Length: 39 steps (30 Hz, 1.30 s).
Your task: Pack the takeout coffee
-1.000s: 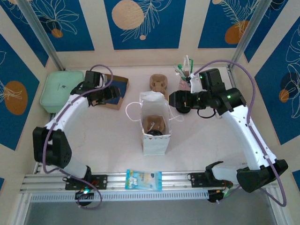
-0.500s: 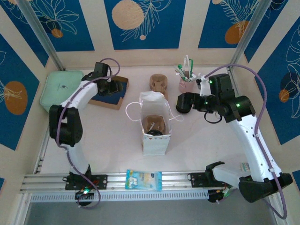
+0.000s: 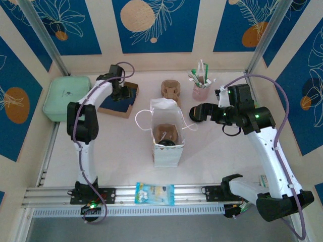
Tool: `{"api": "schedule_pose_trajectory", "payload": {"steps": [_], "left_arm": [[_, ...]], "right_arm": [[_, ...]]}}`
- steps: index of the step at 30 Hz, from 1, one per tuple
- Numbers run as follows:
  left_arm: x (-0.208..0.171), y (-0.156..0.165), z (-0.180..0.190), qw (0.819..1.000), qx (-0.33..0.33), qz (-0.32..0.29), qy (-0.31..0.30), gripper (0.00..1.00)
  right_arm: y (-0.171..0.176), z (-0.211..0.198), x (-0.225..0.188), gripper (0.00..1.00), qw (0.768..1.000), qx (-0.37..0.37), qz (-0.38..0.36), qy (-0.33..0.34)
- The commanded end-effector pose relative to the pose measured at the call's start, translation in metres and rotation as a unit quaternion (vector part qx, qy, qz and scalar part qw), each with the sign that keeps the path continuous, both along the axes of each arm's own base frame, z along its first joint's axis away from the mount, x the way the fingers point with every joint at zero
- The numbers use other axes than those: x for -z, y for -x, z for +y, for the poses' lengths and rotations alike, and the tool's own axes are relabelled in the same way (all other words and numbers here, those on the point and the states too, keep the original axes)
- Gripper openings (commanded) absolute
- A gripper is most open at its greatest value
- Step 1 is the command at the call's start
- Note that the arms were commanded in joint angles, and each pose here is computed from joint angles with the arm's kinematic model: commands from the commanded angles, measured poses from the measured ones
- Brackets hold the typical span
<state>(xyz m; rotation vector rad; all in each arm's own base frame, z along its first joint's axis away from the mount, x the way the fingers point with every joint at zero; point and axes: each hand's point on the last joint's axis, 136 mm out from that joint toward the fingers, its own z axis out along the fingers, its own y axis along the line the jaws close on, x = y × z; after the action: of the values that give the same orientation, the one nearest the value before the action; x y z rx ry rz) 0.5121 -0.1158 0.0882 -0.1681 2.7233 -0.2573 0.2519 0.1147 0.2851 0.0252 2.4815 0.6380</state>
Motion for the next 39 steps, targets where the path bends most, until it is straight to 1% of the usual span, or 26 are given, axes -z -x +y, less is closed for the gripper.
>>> {"api": "schedule_pose_trajectory", "payload": {"steps": [1, 12, 17, 20, 23, 26, 30, 32, 37, 39], "left_arm": [[0.008, -0.001, 0.011, 0.999, 0.006, 0.021, -0.030, 0.54], [0.036, -0.004, 0.004, 0.998, 0.020, 0.051, -0.036, 0.46], [0.044, -0.004, 0.002, 0.997, 0.024, 0.058, -0.038, 0.40], [0.048, -0.005, 0.001, 0.997, 0.027, 0.062, -0.041, 0.39], [0.051, -0.004, 0.001, 0.997, 0.027, 0.066, -0.043, 0.35], [0.055, -0.004, 0.001, 0.996, 0.028, 0.069, -0.045, 0.30], [0.060, -0.002, 0.002, 0.996, 0.030, 0.075, -0.047, 0.19], [0.060, -0.002, 0.003, 0.995, 0.031, 0.077, -0.048, 0.16], [0.050, -0.004, 0.005, 0.996, 0.032, 0.067, -0.056, 0.09], [0.043, -0.005, 0.005, 0.996, 0.034, 0.060, -0.057, 0.04]], "right_arm": [[0.004, 0.002, 0.000, 0.94, 1.000, -0.005, 0.002, -0.014], [0.001, 0.003, 0.002, 0.91, 1.000, -0.005, 0.007, -0.024], [-0.001, 0.003, 0.003, 0.90, 1.000, -0.006, 0.011, -0.026], [-0.001, 0.003, 0.004, 0.90, 1.000, -0.005, 0.012, -0.027], [-0.001, 0.003, 0.004, 0.90, 1.000, -0.005, 0.012, -0.027], [-0.001, 0.002, 0.004, 0.89, 1.000, -0.004, 0.012, -0.027], [-0.002, 0.001, 0.003, 0.89, 1.000, -0.004, 0.012, -0.028], [-0.002, 0.000, 0.002, 0.89, 0.999, -0.003, 0.010, -0.030], [-0.002, 0.000, 0.001, 0.88, 0.999, -0.004, 0.009, -0.033], [-0.002, 0.000, 0.000, 0.88, 0.999, -0.004, 0.008, -0.034]]}}
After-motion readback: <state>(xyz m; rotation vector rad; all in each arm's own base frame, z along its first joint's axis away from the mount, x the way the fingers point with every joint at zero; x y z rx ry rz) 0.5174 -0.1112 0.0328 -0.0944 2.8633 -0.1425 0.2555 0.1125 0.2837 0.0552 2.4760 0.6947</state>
